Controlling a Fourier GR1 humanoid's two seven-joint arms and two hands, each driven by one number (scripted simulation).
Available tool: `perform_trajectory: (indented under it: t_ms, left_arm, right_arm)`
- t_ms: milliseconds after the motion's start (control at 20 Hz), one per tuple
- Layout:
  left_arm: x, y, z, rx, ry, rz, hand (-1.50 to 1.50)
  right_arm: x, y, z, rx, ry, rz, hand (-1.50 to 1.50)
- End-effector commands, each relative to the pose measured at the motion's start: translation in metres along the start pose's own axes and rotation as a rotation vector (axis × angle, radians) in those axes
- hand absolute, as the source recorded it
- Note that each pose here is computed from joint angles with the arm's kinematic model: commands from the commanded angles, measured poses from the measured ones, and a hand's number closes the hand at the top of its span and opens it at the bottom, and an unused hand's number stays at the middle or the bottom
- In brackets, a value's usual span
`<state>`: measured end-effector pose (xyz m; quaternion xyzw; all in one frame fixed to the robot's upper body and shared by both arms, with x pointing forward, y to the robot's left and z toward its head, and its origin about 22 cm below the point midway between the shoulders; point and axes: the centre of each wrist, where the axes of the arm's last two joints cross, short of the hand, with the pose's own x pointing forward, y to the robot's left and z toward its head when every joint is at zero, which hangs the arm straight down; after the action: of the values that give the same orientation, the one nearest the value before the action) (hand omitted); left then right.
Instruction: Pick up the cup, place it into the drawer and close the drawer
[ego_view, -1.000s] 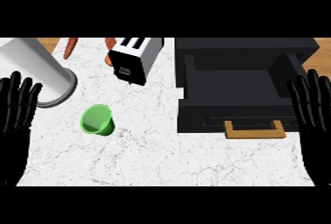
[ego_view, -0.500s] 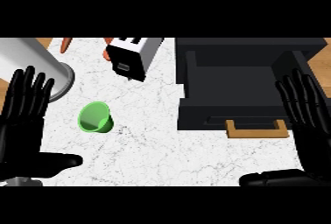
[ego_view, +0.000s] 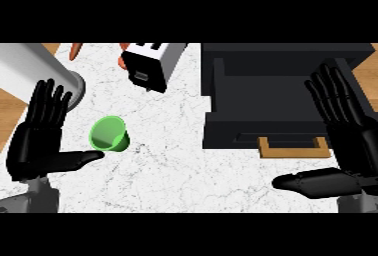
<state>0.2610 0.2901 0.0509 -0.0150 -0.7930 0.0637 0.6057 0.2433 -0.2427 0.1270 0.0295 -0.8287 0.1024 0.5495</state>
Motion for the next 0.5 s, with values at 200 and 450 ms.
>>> perform_trajectory:
  t_ms: [200, 450]
  left_arm:
    - [-0.036, 0.029, 0.002, 0.053, 0.091, -0.029, -1.5]
    - [-0.083, 0.041, 0.018, 0.1, 0.133, -0.048, -1.5]
  right_arm:
    - [-0.022, -0.002, -0.028, 0.001, -0.032, 0.003, -1.5]
    - [-0.015, 0.0, -0.015, 0.009, -0.041, 0.025, -1.5]
